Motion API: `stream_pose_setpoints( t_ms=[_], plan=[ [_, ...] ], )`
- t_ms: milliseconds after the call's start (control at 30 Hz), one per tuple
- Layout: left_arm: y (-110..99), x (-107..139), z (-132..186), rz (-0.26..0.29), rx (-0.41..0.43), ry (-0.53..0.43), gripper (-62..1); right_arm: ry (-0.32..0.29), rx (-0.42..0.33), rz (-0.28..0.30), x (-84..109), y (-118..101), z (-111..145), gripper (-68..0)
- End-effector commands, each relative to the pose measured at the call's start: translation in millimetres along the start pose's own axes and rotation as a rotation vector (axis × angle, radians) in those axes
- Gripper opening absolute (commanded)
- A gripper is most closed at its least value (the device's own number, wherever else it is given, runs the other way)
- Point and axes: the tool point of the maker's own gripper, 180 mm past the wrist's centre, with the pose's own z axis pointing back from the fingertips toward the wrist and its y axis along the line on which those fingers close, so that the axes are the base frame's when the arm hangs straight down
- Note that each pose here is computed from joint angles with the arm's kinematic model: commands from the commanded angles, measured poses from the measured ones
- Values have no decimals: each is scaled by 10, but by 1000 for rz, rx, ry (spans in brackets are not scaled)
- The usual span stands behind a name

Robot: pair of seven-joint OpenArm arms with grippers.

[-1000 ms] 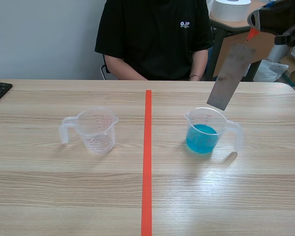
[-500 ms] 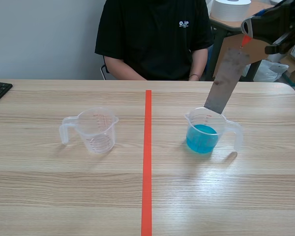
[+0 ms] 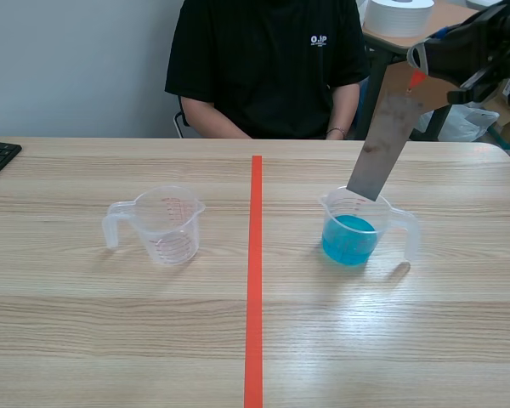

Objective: Do the redox reaction experiment.
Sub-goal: 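Hold the plate still in the solution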

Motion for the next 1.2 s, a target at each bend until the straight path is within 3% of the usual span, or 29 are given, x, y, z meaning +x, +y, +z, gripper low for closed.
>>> stream_pose_setpoints(
  t_ms=[0, 500, 833, 1167],
  plan=[
    [-7, 33, 14, 0, -6, -14, -560, -36, -2, 0, 68, -19, -14, -658],
    [-7, 33, 14, 0, -6, -14, -560, 48, -17, -44, -413, 8, -221, -658],
    [-7, 33, 14, 0, -6, -14, -560, 110, -3, -15, -747, 84, -336, -658],
    [-7, 33, 14, 0, -6, -14, -560, 121, 3, 3, -796, 108, -353, -658]
  ],
)
